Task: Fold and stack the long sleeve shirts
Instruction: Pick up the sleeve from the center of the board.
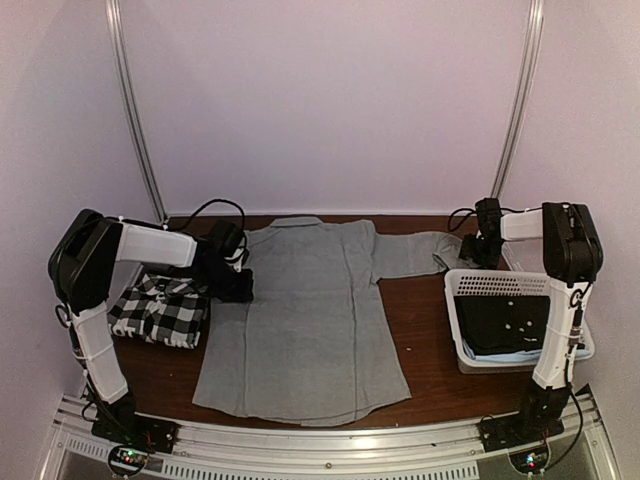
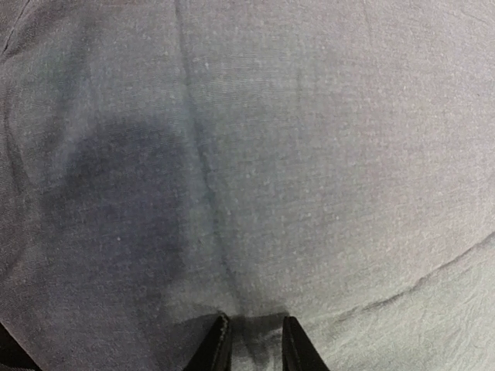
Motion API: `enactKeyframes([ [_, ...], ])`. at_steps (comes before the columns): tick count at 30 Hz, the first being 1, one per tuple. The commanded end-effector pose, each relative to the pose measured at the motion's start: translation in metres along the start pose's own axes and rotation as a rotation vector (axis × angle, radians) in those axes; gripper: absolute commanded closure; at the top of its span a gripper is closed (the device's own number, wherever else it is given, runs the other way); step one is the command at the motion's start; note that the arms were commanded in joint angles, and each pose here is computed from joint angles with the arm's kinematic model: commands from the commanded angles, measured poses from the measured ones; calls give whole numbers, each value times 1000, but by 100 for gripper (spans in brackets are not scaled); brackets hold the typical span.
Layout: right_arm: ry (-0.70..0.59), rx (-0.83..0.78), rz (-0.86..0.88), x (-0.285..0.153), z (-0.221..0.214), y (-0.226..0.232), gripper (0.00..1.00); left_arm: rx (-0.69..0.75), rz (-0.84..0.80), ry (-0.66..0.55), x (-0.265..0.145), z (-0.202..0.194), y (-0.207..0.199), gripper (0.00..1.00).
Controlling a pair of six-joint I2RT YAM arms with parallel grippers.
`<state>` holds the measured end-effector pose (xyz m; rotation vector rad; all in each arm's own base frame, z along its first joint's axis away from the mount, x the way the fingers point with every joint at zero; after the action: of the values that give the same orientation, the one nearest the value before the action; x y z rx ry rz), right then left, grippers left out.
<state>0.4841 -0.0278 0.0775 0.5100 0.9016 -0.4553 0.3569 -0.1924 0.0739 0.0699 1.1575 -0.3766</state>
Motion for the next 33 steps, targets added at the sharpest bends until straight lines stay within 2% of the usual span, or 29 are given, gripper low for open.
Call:
enactKeyframes([
  [1, -9, 13, 35, -3, 9, 6, 38, -1, 33, -24, 4, 8, 12, 76],
  [8, -2, 6, 107, -14, 14, 17, 82, -25, 58, -18, 8, 9, 29, 76],
  [14, -36, 3, 173, -38, 26, 29, 100, -19, 57, -25, 7, 14, 30, 75],
  [19, -94, -23, 238, -70, 40, 48, 100, -13, 32, -41, 2, 19, 27, 75],
  [24, -116, -90, 329, -104, 34, 86, 100, 5, -10, -89, -13, 32, 20, 75],
  [33, -54, -224, 526, -157, -24, 161, 100, 56, -148, -245, -60, 56, -5, 74],
])
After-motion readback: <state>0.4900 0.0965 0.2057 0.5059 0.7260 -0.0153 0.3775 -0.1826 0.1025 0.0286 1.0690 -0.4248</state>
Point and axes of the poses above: each gripper's point midway between its finger pads, its own x axis out along the fingers, its own y axis along the line the jaws close on, z = x × y, the point moved 6 cm from there along -x, back along the fingers, and after that the axes turned 13 degrees about x, right-handed, at the moved point
